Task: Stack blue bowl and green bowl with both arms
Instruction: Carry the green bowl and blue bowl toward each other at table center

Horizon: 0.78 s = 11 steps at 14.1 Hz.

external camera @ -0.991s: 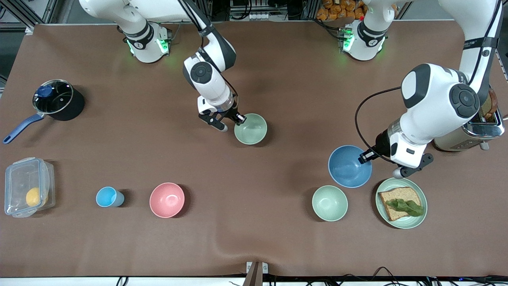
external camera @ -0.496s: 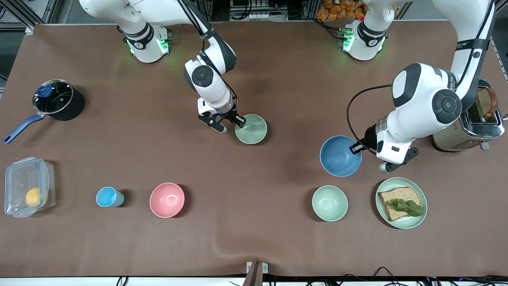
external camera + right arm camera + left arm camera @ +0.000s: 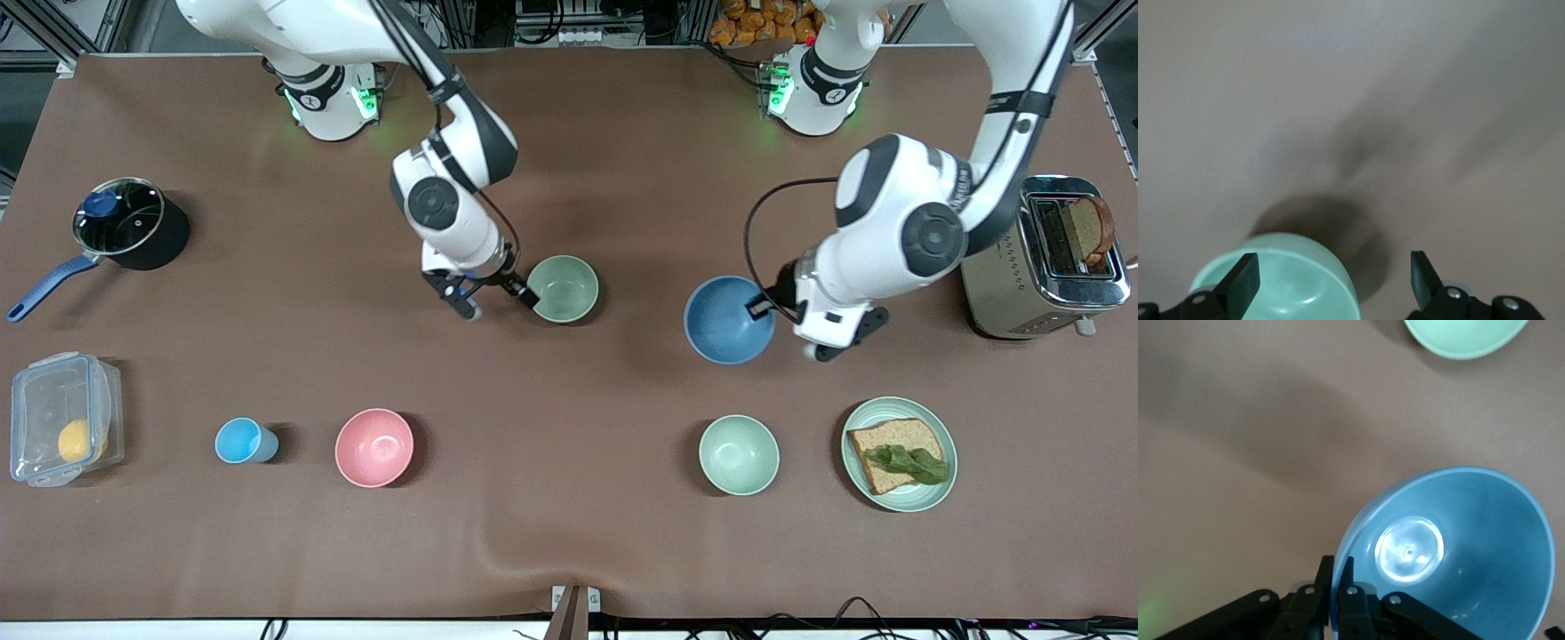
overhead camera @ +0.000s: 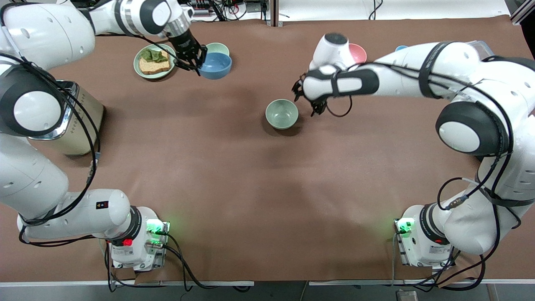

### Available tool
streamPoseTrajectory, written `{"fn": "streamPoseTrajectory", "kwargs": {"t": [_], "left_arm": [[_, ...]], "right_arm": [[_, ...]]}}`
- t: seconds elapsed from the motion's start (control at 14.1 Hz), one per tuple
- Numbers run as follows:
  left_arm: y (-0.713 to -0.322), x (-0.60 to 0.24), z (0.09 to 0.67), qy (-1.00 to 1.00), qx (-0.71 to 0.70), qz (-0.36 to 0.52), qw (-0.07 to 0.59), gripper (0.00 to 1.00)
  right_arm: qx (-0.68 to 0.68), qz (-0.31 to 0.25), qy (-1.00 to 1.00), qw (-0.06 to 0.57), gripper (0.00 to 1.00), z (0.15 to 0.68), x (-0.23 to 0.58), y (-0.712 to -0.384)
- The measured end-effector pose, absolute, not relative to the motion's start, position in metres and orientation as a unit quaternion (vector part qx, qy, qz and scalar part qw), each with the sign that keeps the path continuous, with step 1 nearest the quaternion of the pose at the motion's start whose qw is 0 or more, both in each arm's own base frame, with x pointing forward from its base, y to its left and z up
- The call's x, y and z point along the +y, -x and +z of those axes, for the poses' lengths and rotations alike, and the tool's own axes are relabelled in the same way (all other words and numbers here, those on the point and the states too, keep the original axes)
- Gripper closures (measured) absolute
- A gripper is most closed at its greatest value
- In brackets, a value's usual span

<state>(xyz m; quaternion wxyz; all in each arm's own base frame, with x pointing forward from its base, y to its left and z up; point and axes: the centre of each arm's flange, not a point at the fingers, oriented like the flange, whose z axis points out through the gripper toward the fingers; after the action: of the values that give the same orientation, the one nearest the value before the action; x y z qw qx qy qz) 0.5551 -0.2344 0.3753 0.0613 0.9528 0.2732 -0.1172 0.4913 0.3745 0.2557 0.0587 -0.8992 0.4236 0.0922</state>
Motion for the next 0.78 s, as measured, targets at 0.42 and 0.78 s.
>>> {"fn": "streamPoseTrajectory", "kwargs": {"t": [0.42,0.78], "left_arm": [[-0.508,-0.325,0.353,-0.945,0.295,-0.078,0.114,0.94],[-0.476,-0.383,0.329,-0.940,0.299,-0.079,0.142,0.94]], "right_arm": [[0.538,0.177,0.819,0.087,0.00,0.216,0.334,-0.516],[0.559,0.215,0.791,0.126,0.00,0.185,0.337,-0.511]]}}
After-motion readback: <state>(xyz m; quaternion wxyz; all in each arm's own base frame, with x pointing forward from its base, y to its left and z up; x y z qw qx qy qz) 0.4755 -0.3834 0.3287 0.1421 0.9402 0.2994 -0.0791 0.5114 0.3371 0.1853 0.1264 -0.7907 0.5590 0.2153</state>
